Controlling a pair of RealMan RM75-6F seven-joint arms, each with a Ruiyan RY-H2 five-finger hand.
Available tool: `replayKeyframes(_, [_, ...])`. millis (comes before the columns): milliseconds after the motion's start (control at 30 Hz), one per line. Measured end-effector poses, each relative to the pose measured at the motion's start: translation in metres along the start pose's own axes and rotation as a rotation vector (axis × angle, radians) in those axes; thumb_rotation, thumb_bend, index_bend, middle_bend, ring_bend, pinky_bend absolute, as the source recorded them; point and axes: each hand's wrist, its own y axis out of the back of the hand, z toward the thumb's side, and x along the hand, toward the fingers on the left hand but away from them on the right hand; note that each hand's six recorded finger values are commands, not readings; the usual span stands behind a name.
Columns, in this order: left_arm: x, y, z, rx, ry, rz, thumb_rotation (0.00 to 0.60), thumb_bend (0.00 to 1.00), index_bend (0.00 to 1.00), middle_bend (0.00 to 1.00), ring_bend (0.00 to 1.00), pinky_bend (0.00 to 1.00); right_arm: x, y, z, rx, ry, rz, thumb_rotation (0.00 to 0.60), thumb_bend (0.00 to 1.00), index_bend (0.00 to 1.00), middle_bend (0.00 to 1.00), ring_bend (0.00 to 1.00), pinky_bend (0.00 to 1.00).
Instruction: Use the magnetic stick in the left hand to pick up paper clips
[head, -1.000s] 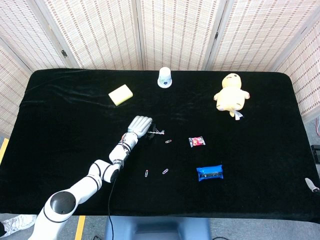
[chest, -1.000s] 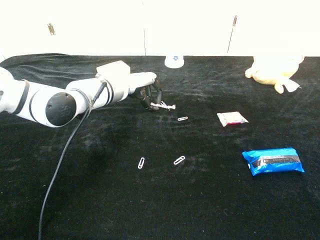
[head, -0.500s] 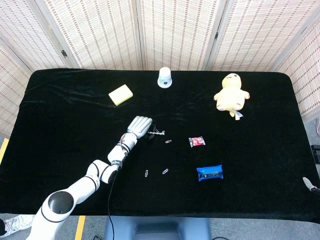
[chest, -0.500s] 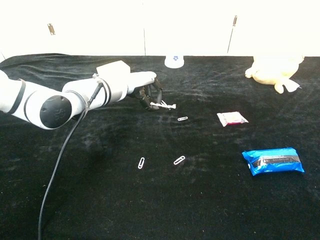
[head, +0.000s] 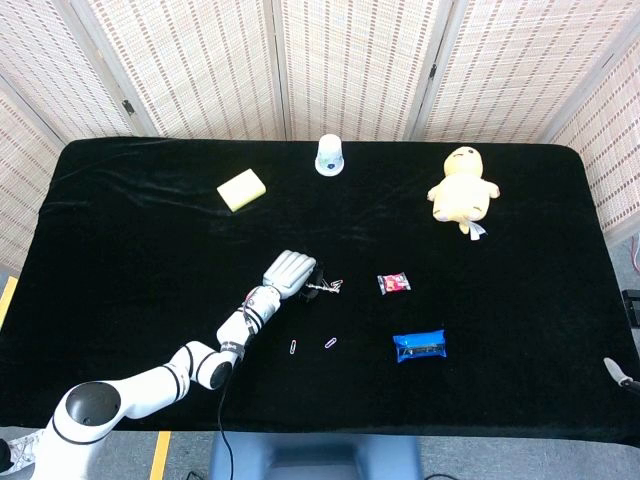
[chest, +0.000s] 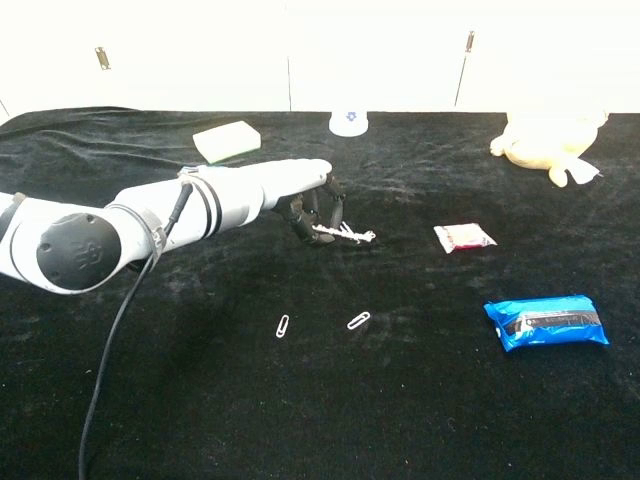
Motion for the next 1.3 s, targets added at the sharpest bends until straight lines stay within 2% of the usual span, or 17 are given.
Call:
replayKeyframes(400, [0.008,0.001,-0.006,0.009,0.047,0.003,0.6,0.46,0.75,1.0,1.0,1.0,-0.003,0.001,-0.005,-0.006,-0.02,-0.001,0.6,0.24,0.0,0.0,0.04,0.0])
replayKeyframes(1100, [0.017,-0.011,0.007,-0.005,0.016,-0.016,0.6,0.46,0.75,1.0,1.0,1.0,0.006,0.006,-0.011,-0.013,-0.047,-0.026,0.6,0.24,0.0,0.0,0.04,0.0])
replayKeyframes(1300, [0.018,-0.008,0.005,-0.002,0.018,-0.007,0.6,0.46,0.75,1.0,1.0,1.0,0.007,0.006,-0.011,-0.012,-0.046,-0.027,0.6,0.24,0.0,0.0,0.04,0.0])
